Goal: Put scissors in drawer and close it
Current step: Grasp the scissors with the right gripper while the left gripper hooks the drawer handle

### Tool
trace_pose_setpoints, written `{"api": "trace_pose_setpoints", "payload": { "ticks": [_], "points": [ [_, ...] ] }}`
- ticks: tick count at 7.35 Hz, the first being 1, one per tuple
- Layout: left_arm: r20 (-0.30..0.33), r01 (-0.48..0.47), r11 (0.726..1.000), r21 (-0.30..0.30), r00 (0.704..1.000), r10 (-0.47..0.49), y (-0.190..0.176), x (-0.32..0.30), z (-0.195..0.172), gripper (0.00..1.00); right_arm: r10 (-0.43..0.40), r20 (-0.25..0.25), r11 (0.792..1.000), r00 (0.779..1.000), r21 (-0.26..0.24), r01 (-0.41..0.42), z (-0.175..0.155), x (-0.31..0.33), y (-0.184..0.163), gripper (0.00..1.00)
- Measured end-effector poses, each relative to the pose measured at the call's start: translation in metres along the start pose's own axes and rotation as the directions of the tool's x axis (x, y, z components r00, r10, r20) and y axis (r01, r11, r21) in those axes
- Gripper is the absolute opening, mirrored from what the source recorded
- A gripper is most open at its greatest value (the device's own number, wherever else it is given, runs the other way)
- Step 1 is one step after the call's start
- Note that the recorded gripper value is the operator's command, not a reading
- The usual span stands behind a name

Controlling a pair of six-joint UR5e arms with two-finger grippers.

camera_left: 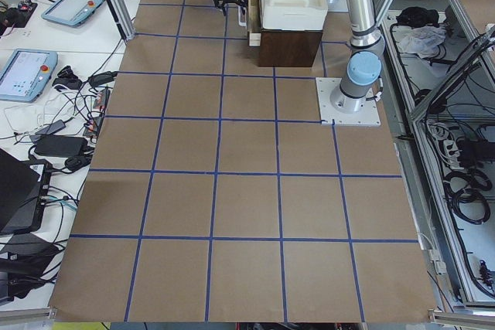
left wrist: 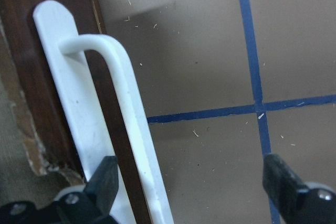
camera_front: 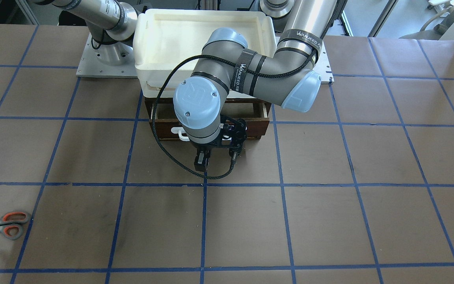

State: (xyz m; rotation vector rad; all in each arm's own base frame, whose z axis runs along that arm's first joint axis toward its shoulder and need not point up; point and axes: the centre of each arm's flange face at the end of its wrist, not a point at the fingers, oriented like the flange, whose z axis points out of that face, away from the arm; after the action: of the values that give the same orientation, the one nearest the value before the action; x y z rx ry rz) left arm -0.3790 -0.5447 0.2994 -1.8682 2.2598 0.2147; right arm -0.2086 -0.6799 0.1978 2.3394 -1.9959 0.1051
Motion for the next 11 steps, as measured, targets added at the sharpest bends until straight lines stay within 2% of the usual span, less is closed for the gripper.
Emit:
{"api": "trace_pose_setpoints", "payload": {
  "ticks": [2,4,6,7,9,10,11],
  "points": [
    [-0.052,0.002,1.000,-0.010,0.999,-0.002,0.000,0.010,-0.007,1.00,0.004,0.010,1.000,1.000,0.007,-0.004,0.005,-0.001,-0.001,0.95],
    [-0.182,-0.004,0.999,-0.043,0.983,-0.004,0.004,0.029,-0.026,1.00,0.006,0.023,1.000,1.000,0.014,-0.007,0.013,-0.004,-0.001,0.95],
    [-0.281,-0.014,0.998,-0.058,0.960,-0.003,0.005,0.046,-0.033,1.00,0.007,0.040,1.000,0.999,0.019,-0.008,0.020,-0.005,-0.001,0.92],
    [-0.316,-0.033,0.998,-0.057,0.949,0.014,0.003,0.047,-0.041,1.00,0.006,0.045,1.000,0.999,0.018,-0.007,0.020,-0.006,-0.001,0.82],
    [-0.349,-0.179,0.984,-0.007,0.922,0.165,0.001,0.030,-0.062,1.00,0.002,0.049,1.000,0.999,0.016,-0.003,0.021,-0.006,-0.001,0.53],
    [-0.344,-0.313,0.949,0.042,0.887,0.308,-0.001,0.017,-0.071,1.00,-0.001,0.050,1.000,0.999,0.015,0.000,0.021,-0.006,-0.001,0.28],
    [-0.325,-0.502,0.858,0.110,0.798,0.508,-0.003,0.006,-0.076,1.00,-0.003,0.054,1.000,0.999,0.010,0.003,0.020,-0.007,0.000,0.00]
  ]
}}
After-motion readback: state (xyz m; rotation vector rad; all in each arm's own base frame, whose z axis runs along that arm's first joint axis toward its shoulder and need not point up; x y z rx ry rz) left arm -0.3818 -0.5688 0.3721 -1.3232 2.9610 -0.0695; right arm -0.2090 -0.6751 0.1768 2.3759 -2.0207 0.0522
